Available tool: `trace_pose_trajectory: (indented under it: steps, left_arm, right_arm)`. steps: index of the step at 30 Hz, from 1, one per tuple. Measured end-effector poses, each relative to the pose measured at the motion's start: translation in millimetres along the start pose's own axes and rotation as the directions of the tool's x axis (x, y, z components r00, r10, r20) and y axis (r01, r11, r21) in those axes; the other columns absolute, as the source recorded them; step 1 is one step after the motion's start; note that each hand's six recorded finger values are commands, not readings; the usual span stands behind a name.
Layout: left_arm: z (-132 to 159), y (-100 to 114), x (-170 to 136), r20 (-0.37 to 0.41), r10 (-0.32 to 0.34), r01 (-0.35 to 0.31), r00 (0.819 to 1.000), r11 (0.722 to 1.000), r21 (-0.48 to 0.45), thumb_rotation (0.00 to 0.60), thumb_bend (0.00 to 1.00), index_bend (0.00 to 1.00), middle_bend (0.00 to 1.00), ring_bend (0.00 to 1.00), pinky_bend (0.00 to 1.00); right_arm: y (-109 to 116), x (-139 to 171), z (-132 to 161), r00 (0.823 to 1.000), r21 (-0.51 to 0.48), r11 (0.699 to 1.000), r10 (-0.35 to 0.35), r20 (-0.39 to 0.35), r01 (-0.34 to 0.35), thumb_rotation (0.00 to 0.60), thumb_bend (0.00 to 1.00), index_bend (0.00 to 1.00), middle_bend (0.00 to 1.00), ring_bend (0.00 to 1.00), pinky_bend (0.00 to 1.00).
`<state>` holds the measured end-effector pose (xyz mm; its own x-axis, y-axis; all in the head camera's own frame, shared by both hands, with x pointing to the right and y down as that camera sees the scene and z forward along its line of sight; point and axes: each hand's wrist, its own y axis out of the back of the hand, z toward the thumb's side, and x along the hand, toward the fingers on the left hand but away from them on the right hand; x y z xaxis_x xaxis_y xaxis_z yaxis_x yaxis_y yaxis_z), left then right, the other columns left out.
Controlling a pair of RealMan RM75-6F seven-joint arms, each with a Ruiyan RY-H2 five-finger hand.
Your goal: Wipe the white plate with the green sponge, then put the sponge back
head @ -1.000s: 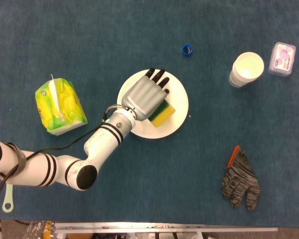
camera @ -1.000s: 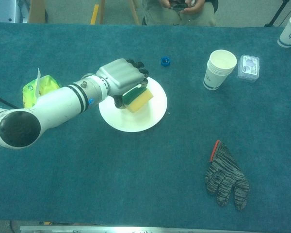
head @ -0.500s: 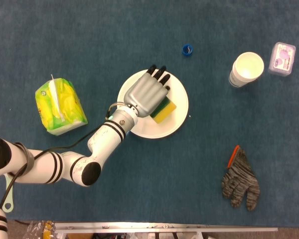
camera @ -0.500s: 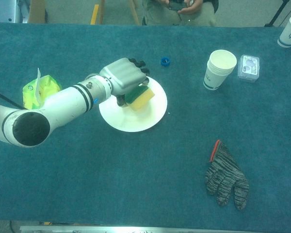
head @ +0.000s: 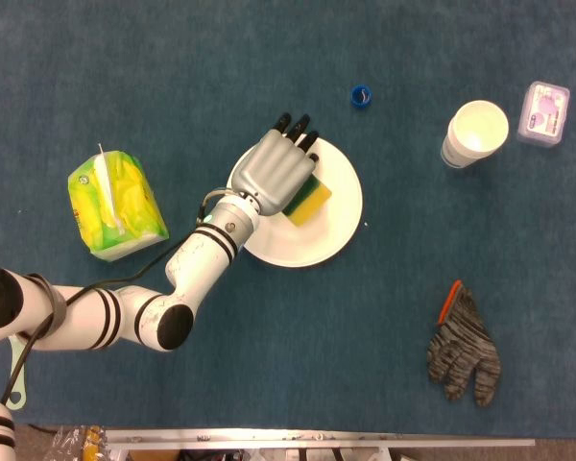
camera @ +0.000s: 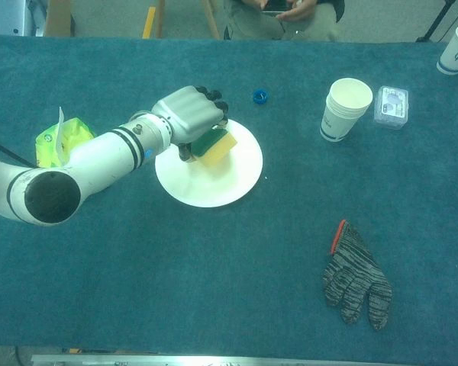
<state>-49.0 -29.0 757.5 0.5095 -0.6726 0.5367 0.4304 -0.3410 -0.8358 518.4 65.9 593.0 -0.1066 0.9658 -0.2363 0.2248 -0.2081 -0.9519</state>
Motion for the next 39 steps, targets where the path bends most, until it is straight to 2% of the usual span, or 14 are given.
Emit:
trace_pose_trajectory:
  steps: [10,18,26,39]
  left_arm:
    - [28,-8,-19,0.104,-0.041,0.041,0.994,0.999,-0.003,0.6,0.22,0.41,0.12,0.0,0.08]
    - [40,1,-36,0.162,-0.022,0.023,0.986,1.0,-0.009,0.6,0.22,0.41,0.12,0.0,0.08]
    - [23,9,-44,0.127,0.014,-0.013,0.992,1.0,-0.003,0.6,0.22,0.41,0.12,0.0,0.08]
    - [-26,7,-55,0.019,0.045,-0.045,0.999,0.999,-0.002,0.6,0.22,0.41,0.12,0.0,0.08]
  right_arm:
    - [1,0,1,1.0,-0.004,1.0,-0.005,-0.005,0.005,0.6,0.2,0.0,0.02,0.0,0.21]
    - [1,0,4,1.0,-0.009,1.0,-0.007,-0.015,0.007,0.6,0.2,0.0,0.02,0.0,0.21]
    - [0,0,7,1.0,-0.013,1.0,-0.005,-0.023,0.005,0.6,0.2,0.0,0.02,0.0,0.21]
    - [1,1,8,1.0,-0.015,1.0,-0.009,-0.027,0.008,0.6,0.2,0.0,0.02,0.0,0.21]
